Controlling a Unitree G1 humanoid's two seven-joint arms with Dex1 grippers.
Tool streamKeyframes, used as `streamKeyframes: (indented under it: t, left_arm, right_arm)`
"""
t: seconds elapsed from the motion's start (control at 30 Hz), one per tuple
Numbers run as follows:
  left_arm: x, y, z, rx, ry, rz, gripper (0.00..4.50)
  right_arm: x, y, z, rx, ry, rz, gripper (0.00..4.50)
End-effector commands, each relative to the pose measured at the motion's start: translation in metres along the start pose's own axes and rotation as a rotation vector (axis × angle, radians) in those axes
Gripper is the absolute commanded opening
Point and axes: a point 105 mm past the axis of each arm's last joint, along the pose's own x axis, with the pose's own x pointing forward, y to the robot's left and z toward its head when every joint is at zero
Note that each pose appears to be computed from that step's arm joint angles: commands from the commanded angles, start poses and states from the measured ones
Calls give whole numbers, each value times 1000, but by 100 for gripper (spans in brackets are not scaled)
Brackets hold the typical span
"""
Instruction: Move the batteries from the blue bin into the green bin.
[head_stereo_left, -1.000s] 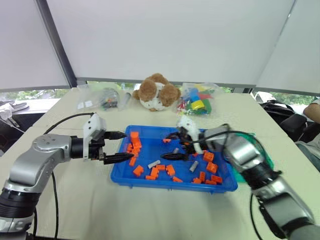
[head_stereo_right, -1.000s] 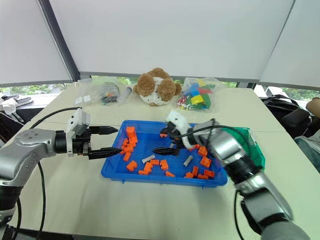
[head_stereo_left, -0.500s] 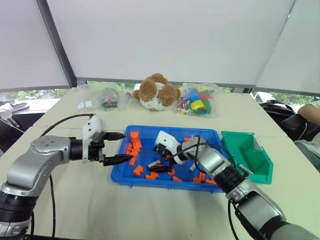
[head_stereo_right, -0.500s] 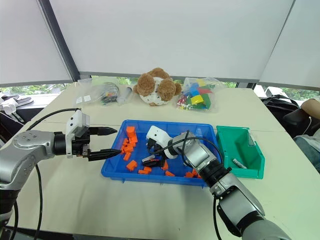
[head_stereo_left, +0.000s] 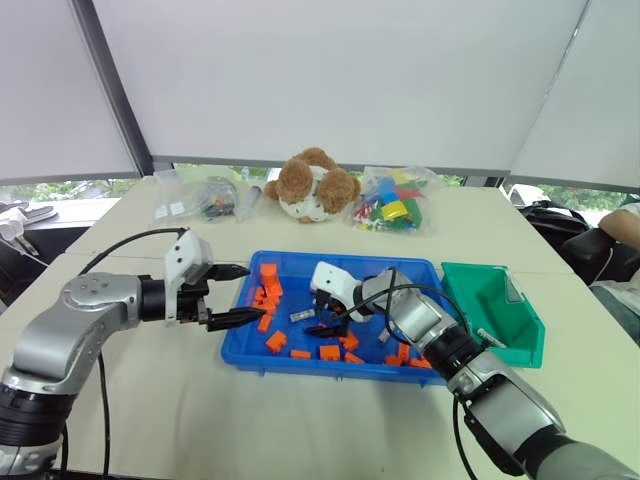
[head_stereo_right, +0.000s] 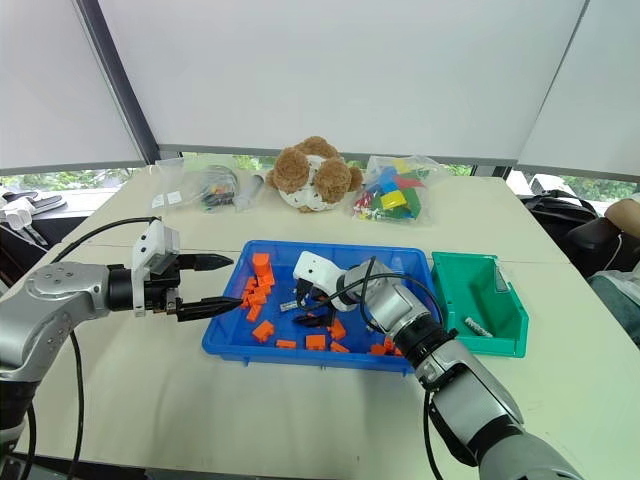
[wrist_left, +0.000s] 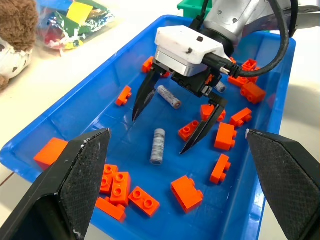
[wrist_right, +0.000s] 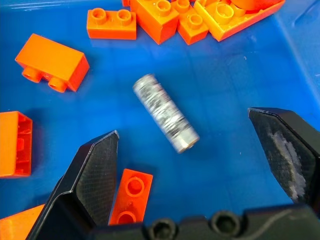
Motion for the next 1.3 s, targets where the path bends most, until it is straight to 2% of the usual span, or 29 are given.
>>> streamKeyframes:
  t: [0.03,0.1,0.3,0.33,0.47,0.53,0.67,0.77,0.87,1.0,1.17,1.3]
  left_arm:
    - [-3,1,13,53,-31,16,450]
    - [-3,1,13,53,-32,19,450]
    - [-2,2,13,55,-35,28,450]
    - [-2,2,13,55,-36,30,450]
    - [-1,3,14,55,-40,33,450]
    - [0,3,14,55,-42,31,450]
    - [0,2,15,56,-43,26,450]
    - [1,1,15,53,-44,17,450]
    - [3,-1,14,49,-46,-1,450]
    - [7,-3,13,50,-43,-40,450]
    - [13,-1,14,56,-51,-63,450]
    - [17,0,14,61,-54,-82,450]
  right_arm:
    - [5,6,6,7,-17,42,396]
    - [8,6,8,9,-20,44,319]
    - [16,0,4,55,0,27,24]
    - [16,0,2,62,5,30,0]
    - [10,-3,-2,71,8,24,1]
    - [-2,-11,5,93,-34,-13,1]
    - [-55,-36,16,125,-111,-176,1]
    - [-107,-46,12,205,-134,-323,1]
    - [-162,-47,-2,322,-141,-451,1]
    - [-228,-43,-46,385,38,-654,1]
    - [-272,-32,-87,471,192,-794,1]
    - [-275,-23,-107,515,239,-795,1]
